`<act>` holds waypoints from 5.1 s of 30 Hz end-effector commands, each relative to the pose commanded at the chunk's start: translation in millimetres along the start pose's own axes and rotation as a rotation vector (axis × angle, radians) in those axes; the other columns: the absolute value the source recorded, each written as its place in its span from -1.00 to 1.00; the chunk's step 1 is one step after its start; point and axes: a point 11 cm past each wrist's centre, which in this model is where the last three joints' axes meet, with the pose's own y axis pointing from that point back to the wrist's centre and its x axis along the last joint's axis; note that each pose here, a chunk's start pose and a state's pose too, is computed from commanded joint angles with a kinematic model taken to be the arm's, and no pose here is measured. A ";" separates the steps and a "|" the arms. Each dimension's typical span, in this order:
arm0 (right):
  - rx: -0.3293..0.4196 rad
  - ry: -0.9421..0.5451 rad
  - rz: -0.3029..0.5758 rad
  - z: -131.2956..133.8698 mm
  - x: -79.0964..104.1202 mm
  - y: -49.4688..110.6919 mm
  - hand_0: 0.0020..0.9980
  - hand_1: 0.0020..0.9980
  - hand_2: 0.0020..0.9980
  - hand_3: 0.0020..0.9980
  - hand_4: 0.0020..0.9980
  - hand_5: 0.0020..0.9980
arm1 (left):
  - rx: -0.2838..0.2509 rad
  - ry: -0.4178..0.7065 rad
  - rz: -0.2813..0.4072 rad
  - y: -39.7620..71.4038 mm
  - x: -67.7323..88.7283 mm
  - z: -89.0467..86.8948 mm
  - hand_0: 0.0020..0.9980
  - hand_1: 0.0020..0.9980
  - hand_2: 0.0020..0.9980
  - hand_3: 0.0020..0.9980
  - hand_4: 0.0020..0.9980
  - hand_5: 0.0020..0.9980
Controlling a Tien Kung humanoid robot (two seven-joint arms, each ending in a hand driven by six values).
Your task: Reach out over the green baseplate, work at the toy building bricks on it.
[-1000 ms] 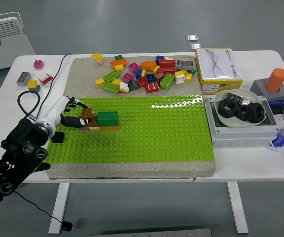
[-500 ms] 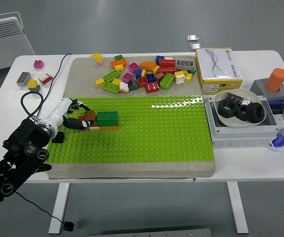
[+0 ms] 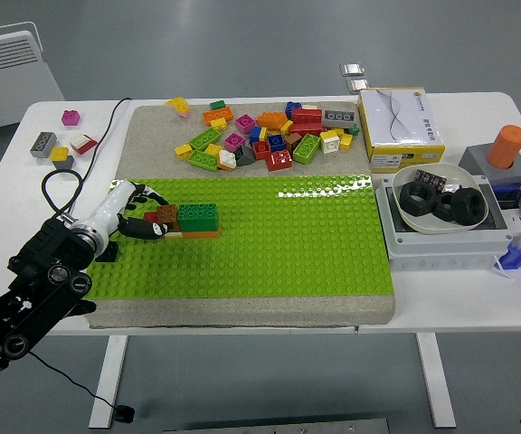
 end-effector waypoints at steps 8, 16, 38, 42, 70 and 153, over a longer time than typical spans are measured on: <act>-0.001 0.001 0.000 0.4 -0.4 0.0 0.02 0.37 0.29 0.48 0.60 0.59 | 0.000 0.002 -0.003 -0.4 -0.8 -0.2 0.76 0.78 0.65 -0.06 0.24 -1.00; -0.002 0.004 0.001 0.7 -0.3 0.0 0.02 0.37 0.29 0.49 0.60 0.59 | 0.006 0.001 -0.009 -0.7 -1.5 -2.2 0.77 0.78 0.67 -0.01 0.10 -1.00; -0.003 0.015 0.003 0.8 -0.1 0.0 0.02 0.37 0.29 0.47 0.60 0.59 | 0.011 0.009 -0.008 -2.2 -2.5 -4.8 0.76 0.79 0.67 0.03 -0.03 -1.00; -0.003 0.016 0.003 1.2 -0.3 0.0 0.02 0.36 0.29 0.47 0.60 0.58 | 0.013 0.009 -0.009 -2.2 -2.5 -5.5 0.76 0.79 0.68 0.03 -0.04 -1.00; -0.001 0.025 0.003 -0.5 -1.7 0.1 0.02 0.36 0.29 0.47 0.59 0.58 | 0.015 0.000 -0.022 -4.2 -2.1 -5.1 0.75 0.80 0.69 0.07 -0.09 -1.00; -0.006 0.036 0.005 -0.4 -2.0 0.3 0.03 0.36 0.29 0.45 0.59 0.57 | 0.021 -0.011 -0.061 -5.2 -7.1 -7.6 0.74 0.81 0.73 0.29 0.09 -1.00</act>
